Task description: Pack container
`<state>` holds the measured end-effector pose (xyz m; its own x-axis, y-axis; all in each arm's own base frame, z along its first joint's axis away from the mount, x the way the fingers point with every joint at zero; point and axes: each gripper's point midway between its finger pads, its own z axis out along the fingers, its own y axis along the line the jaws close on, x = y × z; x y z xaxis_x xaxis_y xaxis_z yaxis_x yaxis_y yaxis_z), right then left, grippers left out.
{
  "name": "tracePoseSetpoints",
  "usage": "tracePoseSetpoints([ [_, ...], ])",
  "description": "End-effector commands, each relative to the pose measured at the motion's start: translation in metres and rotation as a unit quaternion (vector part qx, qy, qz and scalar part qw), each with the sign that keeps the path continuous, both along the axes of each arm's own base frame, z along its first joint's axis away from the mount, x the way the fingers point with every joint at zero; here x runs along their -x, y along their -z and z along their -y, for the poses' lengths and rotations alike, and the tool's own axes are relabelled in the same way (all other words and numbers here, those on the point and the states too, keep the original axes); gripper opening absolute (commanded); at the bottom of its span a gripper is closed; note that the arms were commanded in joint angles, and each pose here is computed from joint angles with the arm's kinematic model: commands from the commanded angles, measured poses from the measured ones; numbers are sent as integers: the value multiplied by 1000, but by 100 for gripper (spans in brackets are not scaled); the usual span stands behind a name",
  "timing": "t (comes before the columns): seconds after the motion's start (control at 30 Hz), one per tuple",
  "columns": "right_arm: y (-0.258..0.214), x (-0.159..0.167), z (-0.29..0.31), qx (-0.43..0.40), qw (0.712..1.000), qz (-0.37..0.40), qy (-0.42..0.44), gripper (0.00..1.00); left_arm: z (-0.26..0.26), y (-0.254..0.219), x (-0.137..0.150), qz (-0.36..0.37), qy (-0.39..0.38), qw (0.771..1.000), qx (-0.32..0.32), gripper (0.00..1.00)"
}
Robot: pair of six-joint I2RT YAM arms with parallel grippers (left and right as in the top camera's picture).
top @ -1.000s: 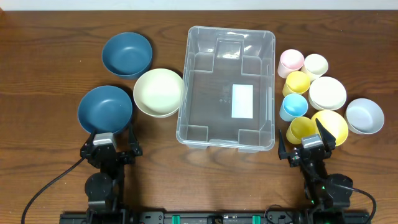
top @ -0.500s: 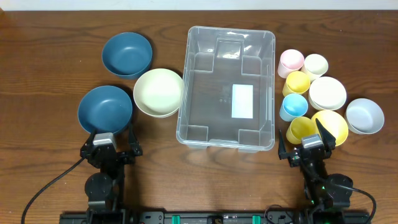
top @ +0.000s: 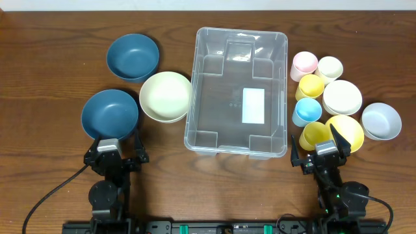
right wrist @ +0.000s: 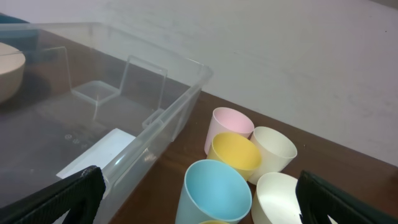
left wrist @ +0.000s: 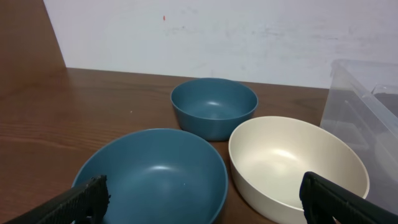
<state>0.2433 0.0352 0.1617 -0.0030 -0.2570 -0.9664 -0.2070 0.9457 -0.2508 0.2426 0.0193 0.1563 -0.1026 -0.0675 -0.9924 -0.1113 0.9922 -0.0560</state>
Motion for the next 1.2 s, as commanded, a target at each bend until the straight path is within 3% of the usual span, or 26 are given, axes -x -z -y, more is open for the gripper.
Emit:
tracePoseSetpoints([
  [0.0,1,0,0,-9,1000,-2,-1,99,2,8,-1,-8,6,1000,-6,98],
  [0.27,1,0,0,-9,1000,-2,-1,99,-8,-80,16,40,-31,997,64,98],
  [0.4,1,0,0,-9,1000,-2,-1,99,-10,-120,17,-30,-40,997,65,98],
  [0.53,1,0,0,-9,1000,-2,-1,99,-7,-163,-1,-134,-36,988,65,98],
  [0.7,1,0,0,-9,1000,-2,-1,99,5,-206,-28,-207,-6,975,75,98],
  [0.83,1,0,0,-9,1000,-2,-1,99,3,-209,-43,-235,-11,970,63,98],
  [0.9,1,0,0,-9,1000,-2,-1,99,-11,-196,-48,-251,-62,962,91,98],
  [1.07,1,0,0,-9,1000,-2,-1,99,-56,-151,-46,-324,-173,918,150,100],
  [1.17,1,0,0,-9,1000,-2,-1,99,-78,-126,-47,-368,-188,894,173,94],
])
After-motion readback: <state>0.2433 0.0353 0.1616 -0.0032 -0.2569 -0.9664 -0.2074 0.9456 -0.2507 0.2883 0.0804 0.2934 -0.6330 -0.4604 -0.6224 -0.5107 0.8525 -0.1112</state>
